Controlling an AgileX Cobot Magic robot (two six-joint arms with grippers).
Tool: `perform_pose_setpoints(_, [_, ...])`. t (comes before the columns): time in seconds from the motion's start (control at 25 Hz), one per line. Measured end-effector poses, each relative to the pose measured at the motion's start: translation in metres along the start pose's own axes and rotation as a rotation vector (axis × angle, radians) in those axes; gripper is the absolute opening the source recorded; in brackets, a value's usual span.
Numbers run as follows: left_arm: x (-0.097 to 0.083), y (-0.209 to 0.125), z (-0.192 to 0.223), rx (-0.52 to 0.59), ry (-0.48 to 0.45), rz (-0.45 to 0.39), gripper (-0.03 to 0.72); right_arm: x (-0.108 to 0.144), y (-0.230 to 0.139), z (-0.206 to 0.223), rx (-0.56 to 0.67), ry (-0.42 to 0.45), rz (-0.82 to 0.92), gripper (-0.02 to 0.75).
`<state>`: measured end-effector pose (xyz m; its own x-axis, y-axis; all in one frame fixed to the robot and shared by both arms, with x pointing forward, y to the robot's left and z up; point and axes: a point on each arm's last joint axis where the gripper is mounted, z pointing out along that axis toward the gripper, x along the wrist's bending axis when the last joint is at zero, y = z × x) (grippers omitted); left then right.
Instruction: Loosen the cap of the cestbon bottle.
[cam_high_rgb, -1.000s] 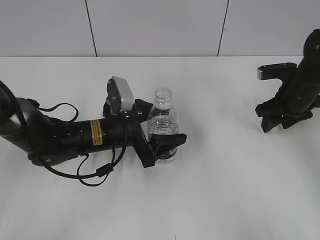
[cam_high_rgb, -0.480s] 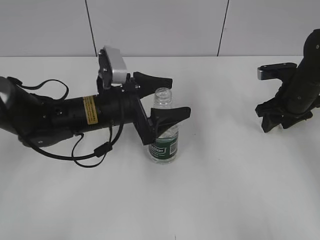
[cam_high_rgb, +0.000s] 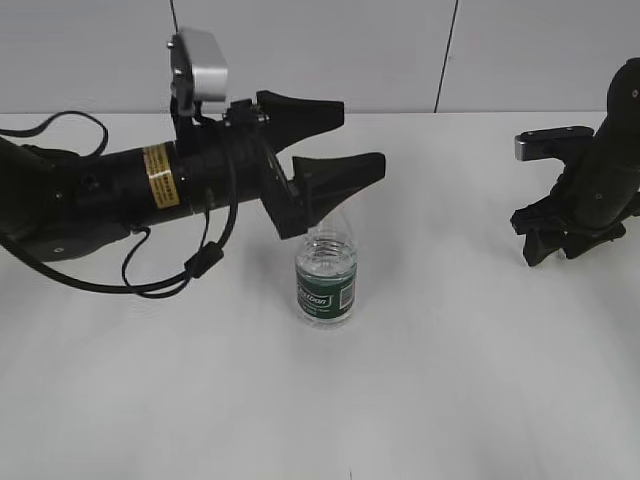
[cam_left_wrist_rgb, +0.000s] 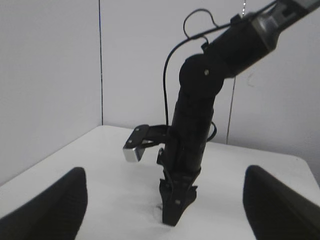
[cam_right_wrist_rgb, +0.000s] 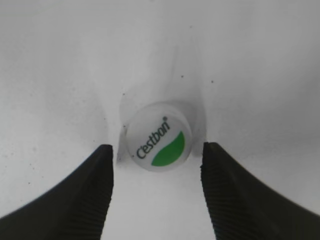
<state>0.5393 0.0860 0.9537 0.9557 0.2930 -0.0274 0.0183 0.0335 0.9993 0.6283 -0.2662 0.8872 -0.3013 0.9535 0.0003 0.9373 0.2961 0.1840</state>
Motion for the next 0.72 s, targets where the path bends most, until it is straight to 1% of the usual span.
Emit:
perform_pose_setpoints(0.12, [-0.003,0.020,-0.002,-0.035,-0.003,-0.017,0.579,0.000,-0.001,0.000,0.006,0.005,0.004,0.426])
perform_pose_setpoints(0.24, [-0.006,0.045,-0.006,-0.039,0.034,0.004,0.579,0.001,-0.002,0.000,0.017,0.014,0.011,0.426])
perform_pose_setpoints(0.4, [-0.004,0.076,-0.015,-0.010,0.165,0.027,0.579,0.002,0.000,-0.011,0.000,0.014,0.013,0.426])
perform_pose_setpoints(0.56, [0.002,0.097,-0.029,0.047,0.373,-0.032,0.579,0.002,0.002,-0.035,-0.051,0.004,0.010,0.426])
perform_pose_setpoints(0.64, [0.003,0.107,-0.037,0.065,0.448,-0.051,0.579,0.003,0.003,-0.050,-0.073,0.000,0.008,0.426])
perform_pose_setpoints(0.72, [0.002,0.113,-0.043,0.090,0.498,-0.054,0.579,0.004,0.002,-0.063,-0.090,-0.002,0.007,0.426])
